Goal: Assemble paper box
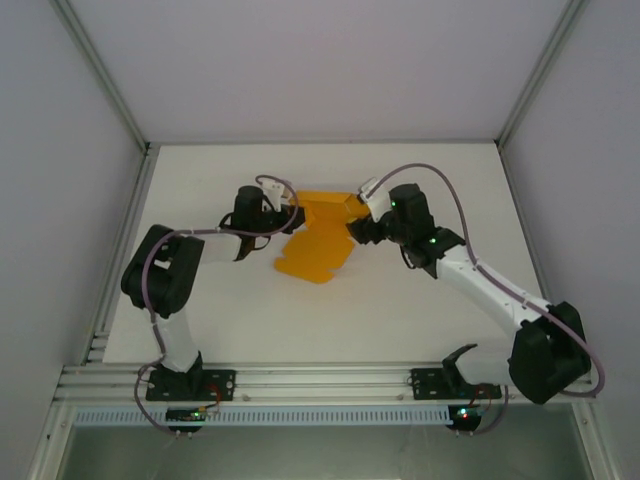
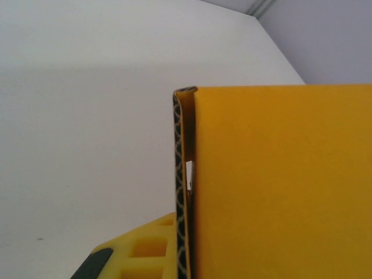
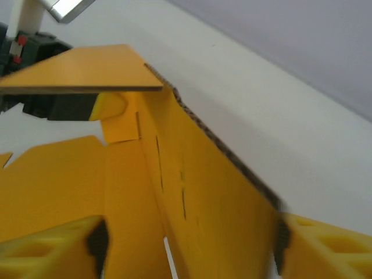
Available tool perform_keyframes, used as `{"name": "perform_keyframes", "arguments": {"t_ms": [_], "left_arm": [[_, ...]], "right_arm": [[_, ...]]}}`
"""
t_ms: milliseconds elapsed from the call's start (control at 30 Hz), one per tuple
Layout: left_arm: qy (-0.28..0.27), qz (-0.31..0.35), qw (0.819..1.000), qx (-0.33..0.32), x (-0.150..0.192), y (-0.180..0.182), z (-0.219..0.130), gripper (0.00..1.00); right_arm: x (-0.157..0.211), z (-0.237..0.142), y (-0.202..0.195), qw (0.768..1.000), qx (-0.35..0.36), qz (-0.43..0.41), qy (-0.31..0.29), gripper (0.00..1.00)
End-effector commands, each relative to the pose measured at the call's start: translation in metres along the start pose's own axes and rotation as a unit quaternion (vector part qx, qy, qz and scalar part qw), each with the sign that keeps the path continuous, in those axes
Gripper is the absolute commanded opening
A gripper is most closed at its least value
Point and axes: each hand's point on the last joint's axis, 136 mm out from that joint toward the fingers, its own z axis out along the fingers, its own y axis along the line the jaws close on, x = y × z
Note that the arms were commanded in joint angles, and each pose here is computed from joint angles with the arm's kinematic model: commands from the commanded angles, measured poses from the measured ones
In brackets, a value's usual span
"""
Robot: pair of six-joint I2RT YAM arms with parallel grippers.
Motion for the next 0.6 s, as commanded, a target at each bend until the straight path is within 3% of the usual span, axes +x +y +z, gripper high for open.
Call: {"name": "perform_keyframes", "arguments": {"t_ms": [0, 233, 300, 400, 567], "left_arm": [[0.007, -0.004, 0.999, 0.044, -0.008, -0.022, -0.003, 0.0], [0.011, -0.052, 0.998, -0.018, -0.008, 0.003, 0.007, 0.0], [0.015, -0.067, 0.997, -0.041, -0.009, 0.01, 0.01, 0.0], [0.026, -0.085, 0.988, -0.127, -0.006, 0.035, 0.008, 0.0], [0.057, -0.085, 0.959, -0.264, 0.005, 0.067, -0.004, 0.0]], "right_arm": [[-0.009, 0.0, 0.009, 0.999, -0.039, 0.03, 0.002, 0.57], [-0.004, 0.012, 0.017, 0.998, -0.057, 0.033, -0.007, 0.2], [-0.002, 0.016, 0.018, 0.998, -0.053, 0.043, -0.01, 0.14], [-0.001, 0.016, 0.019, 0.998, -0.039, 0.043, -0.018, 0.08], [-0.003, 0.018, 0.024, 0.999, -0.018, 0.032, -0.025, 0.06]]}}
